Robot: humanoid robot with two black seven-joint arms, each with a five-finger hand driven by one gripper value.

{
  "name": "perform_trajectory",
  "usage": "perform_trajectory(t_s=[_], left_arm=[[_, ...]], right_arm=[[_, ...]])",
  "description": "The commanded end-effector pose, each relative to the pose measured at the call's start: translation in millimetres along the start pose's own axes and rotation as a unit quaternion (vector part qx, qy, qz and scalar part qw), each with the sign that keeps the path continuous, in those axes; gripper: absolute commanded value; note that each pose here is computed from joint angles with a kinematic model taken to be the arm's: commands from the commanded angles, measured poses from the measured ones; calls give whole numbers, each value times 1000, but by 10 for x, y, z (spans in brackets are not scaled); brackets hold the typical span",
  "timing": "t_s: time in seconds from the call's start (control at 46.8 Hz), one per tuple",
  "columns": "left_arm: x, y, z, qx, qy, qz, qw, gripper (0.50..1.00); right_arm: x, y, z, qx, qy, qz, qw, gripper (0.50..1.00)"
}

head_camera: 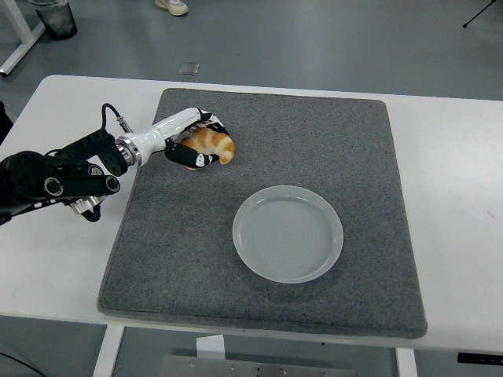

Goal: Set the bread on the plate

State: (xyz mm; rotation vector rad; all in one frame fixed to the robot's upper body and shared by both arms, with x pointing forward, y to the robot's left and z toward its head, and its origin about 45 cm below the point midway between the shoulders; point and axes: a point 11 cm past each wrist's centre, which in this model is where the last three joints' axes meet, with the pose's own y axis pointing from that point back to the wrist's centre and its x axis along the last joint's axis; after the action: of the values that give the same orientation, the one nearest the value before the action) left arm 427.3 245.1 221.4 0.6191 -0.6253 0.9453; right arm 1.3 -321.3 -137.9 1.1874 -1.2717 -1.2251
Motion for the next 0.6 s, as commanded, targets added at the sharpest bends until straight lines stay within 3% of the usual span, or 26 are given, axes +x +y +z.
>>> perform_trajectory(t_s=[0.0, 0.342, 0.577], left_arm=[[5, -2, 9, -1, -1, 0, 1000, 500], [48, 25, -47, 5, -2, 5, 1000, 500], [329, 80, -183, 22, -17, 38, 999, 500]], right_arm=[[-1, 0, 0, 0, 0, 0, 1000, 952], [-1, 0, 2, -1, 0, 0, 1000, 952], [4, 0, 1, -1, 1, 1, 1000, 952]])
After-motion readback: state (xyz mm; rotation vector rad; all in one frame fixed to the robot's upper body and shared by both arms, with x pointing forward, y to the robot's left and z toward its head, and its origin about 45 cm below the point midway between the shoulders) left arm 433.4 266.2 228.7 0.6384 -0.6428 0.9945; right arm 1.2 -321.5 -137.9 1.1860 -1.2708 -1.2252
